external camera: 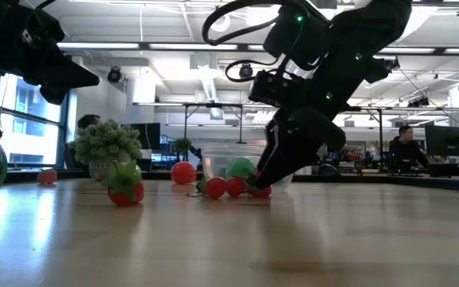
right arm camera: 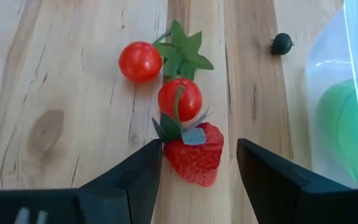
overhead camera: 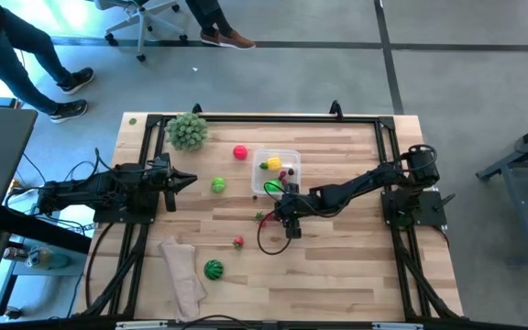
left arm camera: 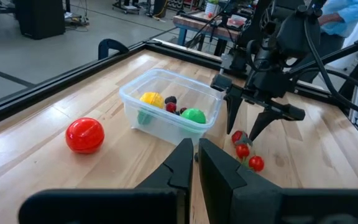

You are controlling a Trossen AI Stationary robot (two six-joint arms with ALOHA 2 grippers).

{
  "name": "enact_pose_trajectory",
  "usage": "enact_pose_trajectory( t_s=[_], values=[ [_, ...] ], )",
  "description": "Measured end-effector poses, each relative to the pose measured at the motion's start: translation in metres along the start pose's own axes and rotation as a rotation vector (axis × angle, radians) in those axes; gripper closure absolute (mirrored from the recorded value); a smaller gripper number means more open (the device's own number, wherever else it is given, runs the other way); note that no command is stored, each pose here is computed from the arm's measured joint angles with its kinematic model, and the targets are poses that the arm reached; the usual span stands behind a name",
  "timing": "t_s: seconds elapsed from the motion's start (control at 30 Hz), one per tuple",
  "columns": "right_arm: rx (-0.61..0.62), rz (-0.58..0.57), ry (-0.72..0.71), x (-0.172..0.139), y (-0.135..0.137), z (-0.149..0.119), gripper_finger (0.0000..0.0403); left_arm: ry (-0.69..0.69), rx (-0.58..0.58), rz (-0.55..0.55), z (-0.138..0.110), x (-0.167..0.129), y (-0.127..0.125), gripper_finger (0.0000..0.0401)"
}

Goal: Pick and placing Produce into tupperware
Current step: Put the red strawberry into the transparent container

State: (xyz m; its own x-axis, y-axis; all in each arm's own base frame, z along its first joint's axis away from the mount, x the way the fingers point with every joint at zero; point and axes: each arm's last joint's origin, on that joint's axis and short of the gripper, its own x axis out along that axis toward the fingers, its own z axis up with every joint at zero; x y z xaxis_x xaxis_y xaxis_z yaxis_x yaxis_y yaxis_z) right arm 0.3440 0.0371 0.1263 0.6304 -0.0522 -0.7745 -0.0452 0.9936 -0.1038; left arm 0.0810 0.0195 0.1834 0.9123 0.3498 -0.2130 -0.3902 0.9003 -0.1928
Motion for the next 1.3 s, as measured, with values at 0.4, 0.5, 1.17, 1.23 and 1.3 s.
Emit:
enact_pose_trajectory(
  t_s=[0.4,0.5,1.17,1.23,1.3],
  values=[
    [0.007,0.008,0.011,-0.0002,0.0002,-0.001,0.0228,0.0,0.0,0.0,0.0001,-0.0001,0.0,0.0384],
    [0.007,0.018,0.011,-0.0002,0.0005,-0.001,0.0243,0.0,0.0,0.0,0.0,0.0,0.0,0.0384],
    [0.008,0.026,0.01,-0.0003,0.0007,-0.0009,0.0264,0.0,0.0,0.0,0.0001,-0.0001,0.0,0.0384],
    [0.008,0.025,0.01,-0.0003,0.0007,-0.0009,0.0264,0.0,0.0,0.0,0.0001,0.0,0.0,0.0384],
    [0.008,0.023,0.01,-0.0003,0.0007,-0.0009,0.0264,0.0,0.0,0.0,0.0,0.0,0.0,0.0384]
  ],
)
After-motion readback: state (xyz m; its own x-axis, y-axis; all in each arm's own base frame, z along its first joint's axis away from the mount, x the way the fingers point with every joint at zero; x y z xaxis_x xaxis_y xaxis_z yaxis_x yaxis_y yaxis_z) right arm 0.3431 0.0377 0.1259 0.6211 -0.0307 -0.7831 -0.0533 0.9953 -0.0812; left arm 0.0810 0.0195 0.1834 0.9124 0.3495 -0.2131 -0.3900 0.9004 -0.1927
